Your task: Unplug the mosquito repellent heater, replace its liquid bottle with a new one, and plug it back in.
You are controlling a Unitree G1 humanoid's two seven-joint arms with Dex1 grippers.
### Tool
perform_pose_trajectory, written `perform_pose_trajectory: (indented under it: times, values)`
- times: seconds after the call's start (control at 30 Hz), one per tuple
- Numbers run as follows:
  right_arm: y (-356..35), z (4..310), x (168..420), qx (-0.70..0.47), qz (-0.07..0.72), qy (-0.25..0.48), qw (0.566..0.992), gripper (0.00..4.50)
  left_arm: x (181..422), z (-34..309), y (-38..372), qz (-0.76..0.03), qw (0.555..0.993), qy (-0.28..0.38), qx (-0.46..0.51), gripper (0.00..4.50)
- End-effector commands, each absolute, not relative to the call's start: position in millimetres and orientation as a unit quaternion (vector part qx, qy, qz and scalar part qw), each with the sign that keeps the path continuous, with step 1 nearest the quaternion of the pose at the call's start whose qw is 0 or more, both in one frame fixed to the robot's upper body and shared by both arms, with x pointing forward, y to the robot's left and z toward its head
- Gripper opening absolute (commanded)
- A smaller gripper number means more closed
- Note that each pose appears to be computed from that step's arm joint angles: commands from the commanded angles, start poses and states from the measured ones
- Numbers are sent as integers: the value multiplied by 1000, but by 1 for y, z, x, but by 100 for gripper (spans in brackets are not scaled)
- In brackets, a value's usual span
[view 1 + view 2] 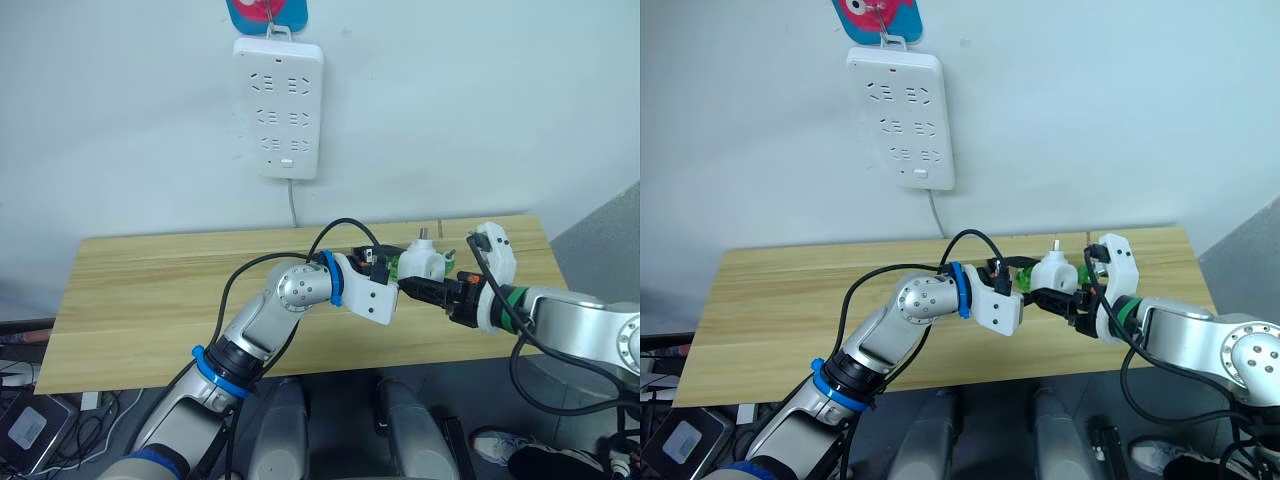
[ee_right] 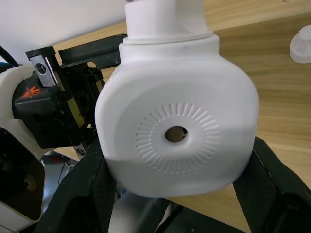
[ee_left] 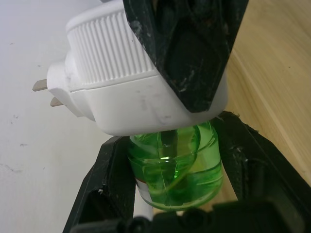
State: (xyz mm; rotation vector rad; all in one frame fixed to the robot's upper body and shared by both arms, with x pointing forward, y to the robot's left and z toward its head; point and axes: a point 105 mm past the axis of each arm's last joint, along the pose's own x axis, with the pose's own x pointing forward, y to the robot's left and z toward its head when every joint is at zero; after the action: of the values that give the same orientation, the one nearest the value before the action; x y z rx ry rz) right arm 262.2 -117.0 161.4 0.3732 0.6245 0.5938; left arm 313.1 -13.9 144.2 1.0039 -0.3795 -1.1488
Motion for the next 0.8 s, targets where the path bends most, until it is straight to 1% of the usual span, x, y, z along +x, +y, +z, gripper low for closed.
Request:
perform_pose_trajectory:
  times: [0.03, 0.1, 0.23, 0.3, 0.4, 0.5, 0.53, 0.63, 0.7, 0.73, 0.77, 0.8]
  values:
    - [-100, 183, 255, 172, 337, 259, 889, 290, 308, 151, -23, -516, 704, -193, 447, 226]
    - [-98, 185, 256, 169, 343, 255, 888, 290, 310, 151, -22, -515, 707, -191, 445, 226]
    - [-97, 189, 257, 159, 348, 236, 893, 290, 316, 155, -21, -504, 730, -193, 419, 226]
    - [-97, 192, 258, 157, 350, 224, 896, 361, 318, 156, -21, -502, 740, -192, 405, 226]
    - [-97, 196, 260, 136, 355, 203, 903, 447, 319, 158, -22, -499, 744, -194, 400, 226]
    - [-98, 202, 257, 78, 365, 167, 912, 447, 322, 158, -21, -494, 757, -189, 383, 226]
    - [-98, 203, 255, 61, 368, 155, 915, 447, 324, 160, -21, -490, 769, -185, 366, 226]
    - [-101, 201, 246, 36, 366, 120, 922, 447, 327, 165, -21, -486, 816, -166, 263, 226]
    - [-103, 198, 242, 1, 364, 99, 926, 447, 327, 163, -21, -490, 833, -150, 210, 226]
    - [-102, 197, 240, -8, 361, 83, 929, 447, 328, 161, -19, -491, 844, -135, 167, 226]
    - [-103, 199, 241, -22, 349, 51, 936, 447, 329, 161, -16, -491, 858, -116, 101, 226]
    - [-103, 200, 241, -31, 340, 27, 939, 447, 329, 161, -14, -490, 864, -103, 55, 226]
